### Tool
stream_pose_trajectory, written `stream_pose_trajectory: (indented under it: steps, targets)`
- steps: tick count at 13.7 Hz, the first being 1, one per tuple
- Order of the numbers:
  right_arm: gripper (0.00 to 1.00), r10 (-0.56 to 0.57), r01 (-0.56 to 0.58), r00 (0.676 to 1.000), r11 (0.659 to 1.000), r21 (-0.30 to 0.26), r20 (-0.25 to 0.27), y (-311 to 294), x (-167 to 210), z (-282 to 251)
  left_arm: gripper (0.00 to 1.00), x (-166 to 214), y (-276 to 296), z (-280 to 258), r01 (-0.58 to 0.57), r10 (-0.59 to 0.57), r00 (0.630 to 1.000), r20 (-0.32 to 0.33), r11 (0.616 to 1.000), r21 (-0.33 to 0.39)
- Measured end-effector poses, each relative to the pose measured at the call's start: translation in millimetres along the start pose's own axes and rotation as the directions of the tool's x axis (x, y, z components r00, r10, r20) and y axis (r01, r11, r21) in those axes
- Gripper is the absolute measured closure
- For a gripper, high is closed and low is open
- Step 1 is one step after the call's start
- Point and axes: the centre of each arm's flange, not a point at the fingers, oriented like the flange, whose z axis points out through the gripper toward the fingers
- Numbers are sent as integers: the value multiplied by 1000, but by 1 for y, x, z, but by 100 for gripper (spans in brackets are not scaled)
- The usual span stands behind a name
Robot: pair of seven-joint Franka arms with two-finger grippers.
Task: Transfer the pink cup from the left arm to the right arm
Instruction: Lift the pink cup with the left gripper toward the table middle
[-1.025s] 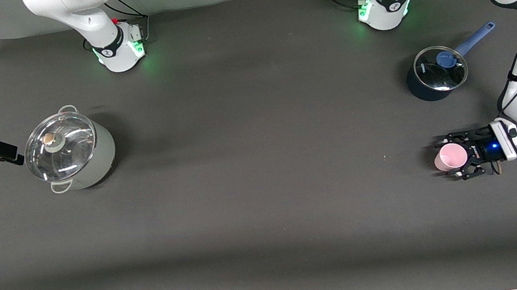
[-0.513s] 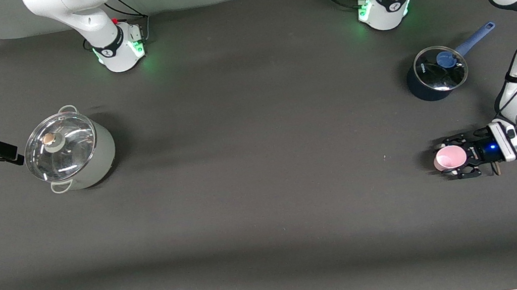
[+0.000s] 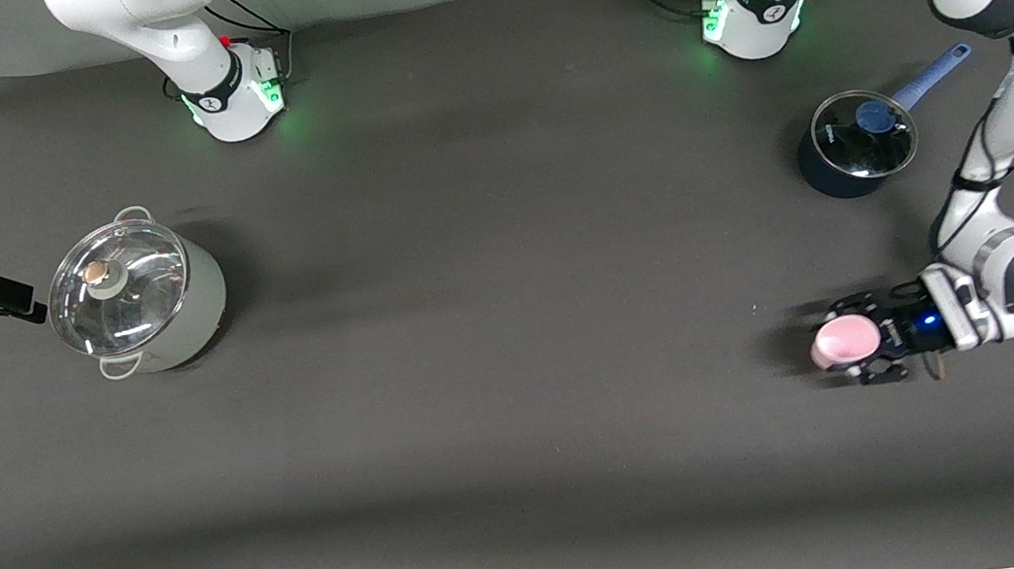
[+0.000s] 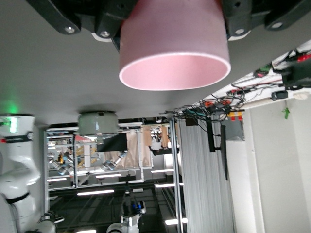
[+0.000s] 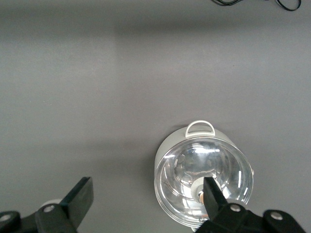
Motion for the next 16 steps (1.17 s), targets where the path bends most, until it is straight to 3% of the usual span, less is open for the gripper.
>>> stream_pose_trajectory:
  steps: [3,6,10,13,16]
  targets:
    - [0,-6,6,1000,1000,0,-2,0,0,-1,34,12,-22,62,-11,11,1000,3,998,69]
    - [0,-3,3,1000,1000,0,-2,-1,-1,-1,34,48,-49,131,-15,9,999,35,984,175]
    - [0,207,-207,978,978,4,-13,-4,-3,-7,34,106,-67,215,48,-67,996,57,956,291]
    - [0,421,-421,906,907,17,-29,-7,-7,-21,34,141,-70,274,101,-127,990,62,941,324]
    - [0,631,-631,775,776,30,-26,-11,-10,-31,34,177,-66,329,135,-173,983,67,914,384]
